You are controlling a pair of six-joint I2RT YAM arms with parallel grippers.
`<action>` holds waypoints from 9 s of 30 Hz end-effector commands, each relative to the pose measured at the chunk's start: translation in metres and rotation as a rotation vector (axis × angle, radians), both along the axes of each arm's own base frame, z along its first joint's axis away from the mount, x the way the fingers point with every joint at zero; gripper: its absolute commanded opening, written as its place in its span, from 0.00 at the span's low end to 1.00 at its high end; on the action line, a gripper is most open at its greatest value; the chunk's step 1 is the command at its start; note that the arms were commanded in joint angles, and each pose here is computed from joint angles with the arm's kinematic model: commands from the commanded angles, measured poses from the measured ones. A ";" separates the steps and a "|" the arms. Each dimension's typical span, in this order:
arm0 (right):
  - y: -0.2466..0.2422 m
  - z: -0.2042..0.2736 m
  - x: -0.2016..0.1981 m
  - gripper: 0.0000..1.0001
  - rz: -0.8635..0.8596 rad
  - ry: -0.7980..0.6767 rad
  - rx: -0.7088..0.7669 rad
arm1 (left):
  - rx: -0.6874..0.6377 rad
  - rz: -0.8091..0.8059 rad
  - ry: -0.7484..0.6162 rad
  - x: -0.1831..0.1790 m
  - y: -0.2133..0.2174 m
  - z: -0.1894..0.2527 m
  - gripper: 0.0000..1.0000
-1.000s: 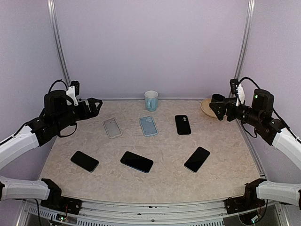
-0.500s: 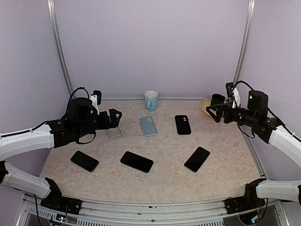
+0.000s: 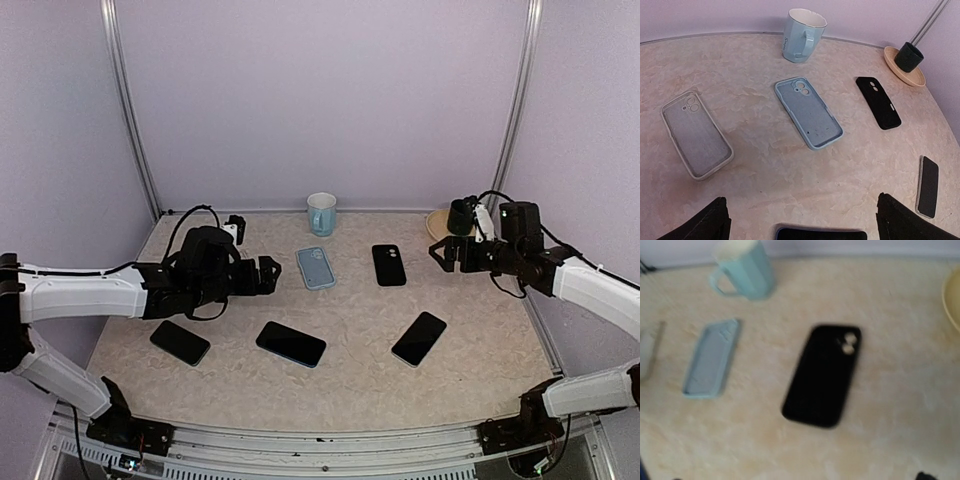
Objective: Put the phone into the phone case
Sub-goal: Rotate the phone at the center of the board, then pick up the phone at the center of the board, then pass from the right arm to the left, then pick up the phone case from the center of the board.
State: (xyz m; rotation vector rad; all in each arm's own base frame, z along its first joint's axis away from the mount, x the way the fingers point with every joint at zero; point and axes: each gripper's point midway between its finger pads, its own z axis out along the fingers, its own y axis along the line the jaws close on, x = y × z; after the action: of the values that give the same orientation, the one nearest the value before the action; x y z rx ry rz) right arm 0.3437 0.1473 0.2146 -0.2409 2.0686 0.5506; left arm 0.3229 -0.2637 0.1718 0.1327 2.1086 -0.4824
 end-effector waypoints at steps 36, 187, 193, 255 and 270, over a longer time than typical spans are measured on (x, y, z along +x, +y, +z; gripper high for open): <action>0.014 -0.141 -0.082 1.00 -0.176 0.484 -0.096 | -0.072 -0.076 -0.045 -0.004 -0.036 0.016 0.99; 0.144 -0.065 -0.066 0.71 0.363 -0.235 -0.412 | -0.315 -0.752 0.120 -0.061 -0.165 0.018 0.99; 0.155 -0.046 -0.083 0.70 0.411 -0.343 -0.380 | -0.315 -0.782 0.157 -0.062 -0.173 0.015 0.99; 0.142 0.002 -0.046 0.99 0.153 -0.293 -0.317 | -0.372 -0.476 0.025 -0.012 -0.082 0.055 0.00; 0.105 -0.068 0.045 0.91 -0.090 0.032 -0.366 | -0.396 -0.241 -0.090 -0.010 -0.021 0.080 0.00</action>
State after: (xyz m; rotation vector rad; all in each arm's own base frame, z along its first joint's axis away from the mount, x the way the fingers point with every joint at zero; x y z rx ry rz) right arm 0.3748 0.2576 0.1620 -0.4080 2.1011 0.1224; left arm 0.3043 -0.3024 0.2152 0.2692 2.0111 -1.0309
